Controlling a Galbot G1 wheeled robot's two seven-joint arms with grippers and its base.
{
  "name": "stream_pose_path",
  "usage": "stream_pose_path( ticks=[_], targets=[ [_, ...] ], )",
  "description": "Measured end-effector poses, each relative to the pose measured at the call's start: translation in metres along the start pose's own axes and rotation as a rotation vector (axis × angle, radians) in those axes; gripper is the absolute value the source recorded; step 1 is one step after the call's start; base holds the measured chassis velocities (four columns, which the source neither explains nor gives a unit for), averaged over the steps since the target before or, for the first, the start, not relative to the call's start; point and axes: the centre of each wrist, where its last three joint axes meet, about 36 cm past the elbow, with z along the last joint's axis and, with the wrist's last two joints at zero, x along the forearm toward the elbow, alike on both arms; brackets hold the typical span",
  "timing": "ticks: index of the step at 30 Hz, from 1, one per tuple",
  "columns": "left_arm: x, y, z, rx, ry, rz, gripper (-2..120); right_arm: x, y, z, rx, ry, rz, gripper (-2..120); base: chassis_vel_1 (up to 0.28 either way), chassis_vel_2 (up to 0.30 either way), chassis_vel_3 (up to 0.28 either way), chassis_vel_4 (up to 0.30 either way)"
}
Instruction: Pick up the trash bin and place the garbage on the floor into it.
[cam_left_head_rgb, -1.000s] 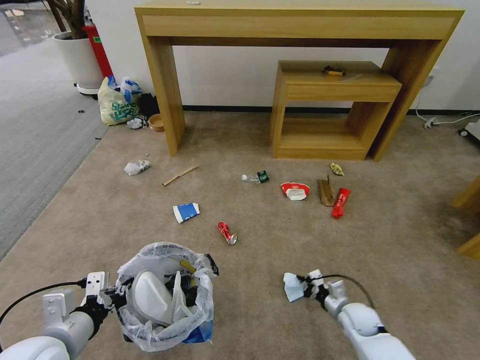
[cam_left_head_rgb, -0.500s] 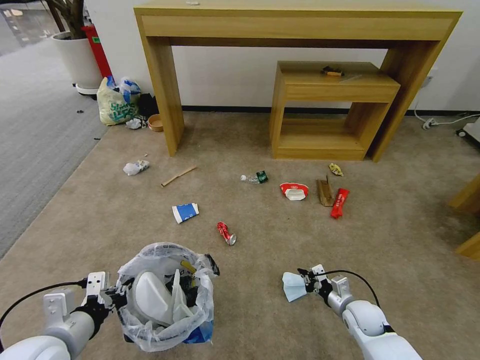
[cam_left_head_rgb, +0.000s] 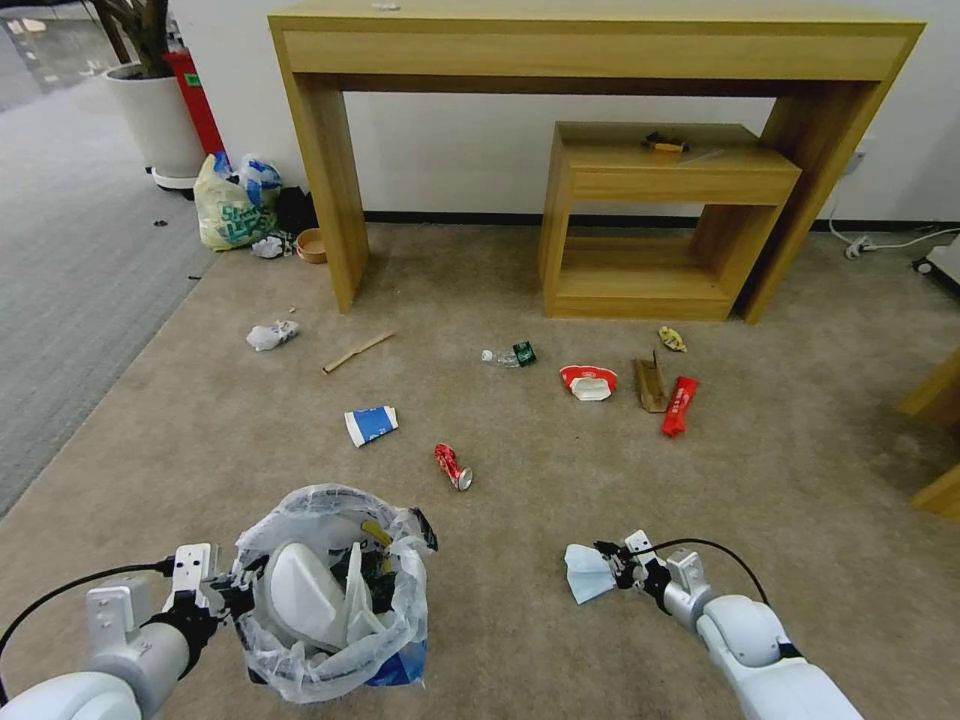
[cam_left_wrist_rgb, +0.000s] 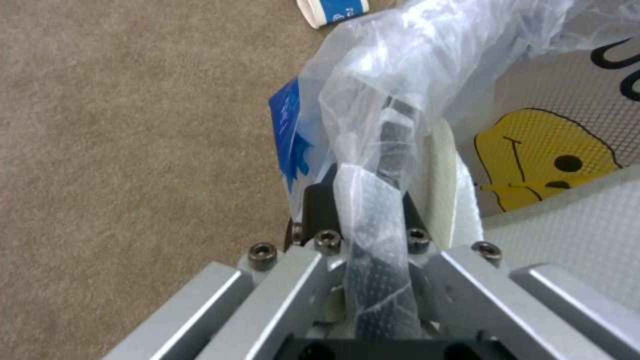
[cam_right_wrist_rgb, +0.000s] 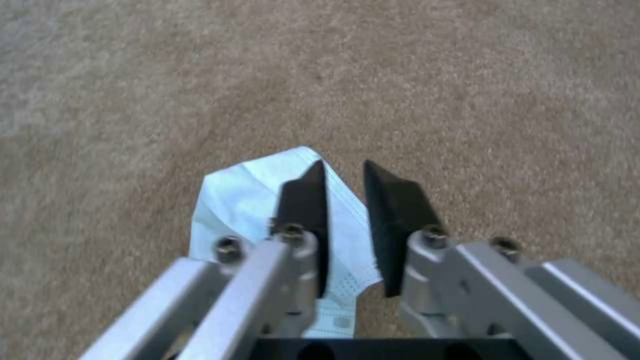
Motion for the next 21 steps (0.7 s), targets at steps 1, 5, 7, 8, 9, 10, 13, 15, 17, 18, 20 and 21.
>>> stream_pose_path(
  ticks=[1,5,7,8,9,10,13,15,17,18,20,21],
  targets=[
    [0.0,0.0,0.0,0.001,0.0,0.0,0,0.0,-0.001,-0.001,0.009,0.003,-0.006,27,0.0,0.0,0.0,0.0],
    [0.0,0.0,0.001,0.002,0.002,0.0,0,0.002,-0.004,-0.001,0.043,0.019,-0.04,40,0.0,0.0,0.0,0.0],
    [-0.001,0.0,0.002,0.003,0.003,0.0,0,0.003,-0.008,-0.003,0.084,0.04,-0.074,52,0.0,0.0,0.0,0.0],
    [-0.001,0.0,0.002,0.003,0.003,0.0,0,0.003,-0.008,-0.003,0.084,0.04,-0.074,52,0.0,0.0,0.0,0.0],
    [-0.001,0.0,0.002,0.003,0.003,0.0,0,0.002,-0.01,-0.002,0.1,0.051,-0.084,57,0.0,0.0,0.0,0.0],
    [-0.001,0.0,0.002,0.004,0.004,0.0,0,0.001,-0.011,-0.001,0.111,0.059,-0.09,62,0.0,0.0,0.0,0.0],
    [-0.001,0.0,0.002,0.004,0.004,-0.001,0,-0.002,-0.013,0.0,0.127,0.07,-0.097,70,0.0,0.0,0.0,0.0],
    [-0.001,0.0,0.002,0.003,0.004,-0.002,0,-0.007,-0.014,0.002,0.129,0.078,-0.1,80,0.0,0.0,0.0,0.0],
    [-0.001,0.001,0.002,0.003,0.005,-0.002,0,-0.009,-0.013,0.003,0.126,0.08,-0.101,86,0.0,0.0,0.0,0.0],
    [-0.001,0.001,0.002,0.003,0.005,-0.002,0,-0.012,-0.013,0.004,0.123,0.082,-0.103,90,0.0,0.0,0.0,0.0],
    [-0.001,0.001,0.002,0.003,0.005,-0.002,0,-0.016,-0.011,0.004,0.118,0.082,-0.106,95,0.0,0.0,0.0,0.0],
    [-0.001,0.001,0.002,0.003,0.005,-0.002,0,-0.019,-0.009,0.004,0.112,0.084,-0.109,99,0.0,0.0,0.0,0.0]
  ],
)
